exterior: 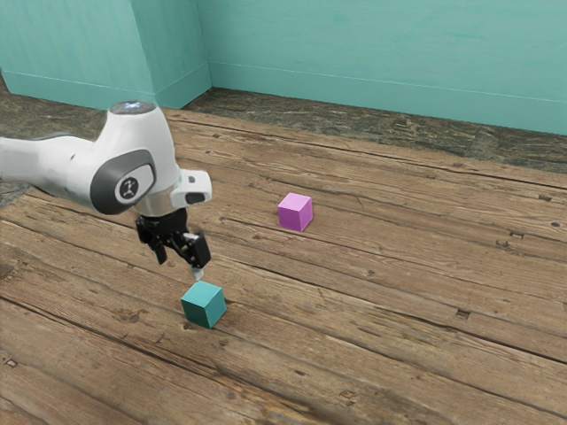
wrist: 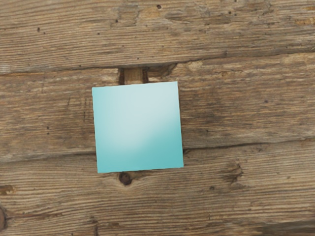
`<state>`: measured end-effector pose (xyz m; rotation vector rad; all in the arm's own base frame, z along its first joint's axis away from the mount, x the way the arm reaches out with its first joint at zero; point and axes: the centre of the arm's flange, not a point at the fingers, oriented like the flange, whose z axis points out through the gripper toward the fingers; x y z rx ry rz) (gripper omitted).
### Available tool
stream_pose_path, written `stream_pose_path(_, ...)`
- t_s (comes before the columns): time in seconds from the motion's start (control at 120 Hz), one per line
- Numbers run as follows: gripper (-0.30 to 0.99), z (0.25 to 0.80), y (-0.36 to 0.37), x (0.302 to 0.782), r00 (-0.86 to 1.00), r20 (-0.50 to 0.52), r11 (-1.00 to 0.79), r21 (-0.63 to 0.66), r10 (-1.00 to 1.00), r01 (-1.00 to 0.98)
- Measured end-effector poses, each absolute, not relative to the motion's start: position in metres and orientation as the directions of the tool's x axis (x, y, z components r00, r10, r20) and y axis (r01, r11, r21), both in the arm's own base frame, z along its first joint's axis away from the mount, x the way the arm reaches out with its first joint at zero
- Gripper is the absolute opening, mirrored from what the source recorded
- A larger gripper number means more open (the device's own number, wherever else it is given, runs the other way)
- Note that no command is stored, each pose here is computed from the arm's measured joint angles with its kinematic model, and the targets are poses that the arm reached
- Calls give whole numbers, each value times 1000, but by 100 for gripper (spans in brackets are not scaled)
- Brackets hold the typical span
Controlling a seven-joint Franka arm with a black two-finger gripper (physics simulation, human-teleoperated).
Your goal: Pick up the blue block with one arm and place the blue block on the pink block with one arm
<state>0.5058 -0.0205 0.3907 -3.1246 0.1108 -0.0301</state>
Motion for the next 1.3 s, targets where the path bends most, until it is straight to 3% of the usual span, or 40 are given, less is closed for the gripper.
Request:
stream_pose_path(0.358, 69, 334, -19, 526, 997, 26, -998, -12, -67, -67)
stream_pose_path(1.3, 69, 272, -10, 545, 999, 1, -999, -9, -53, -53)
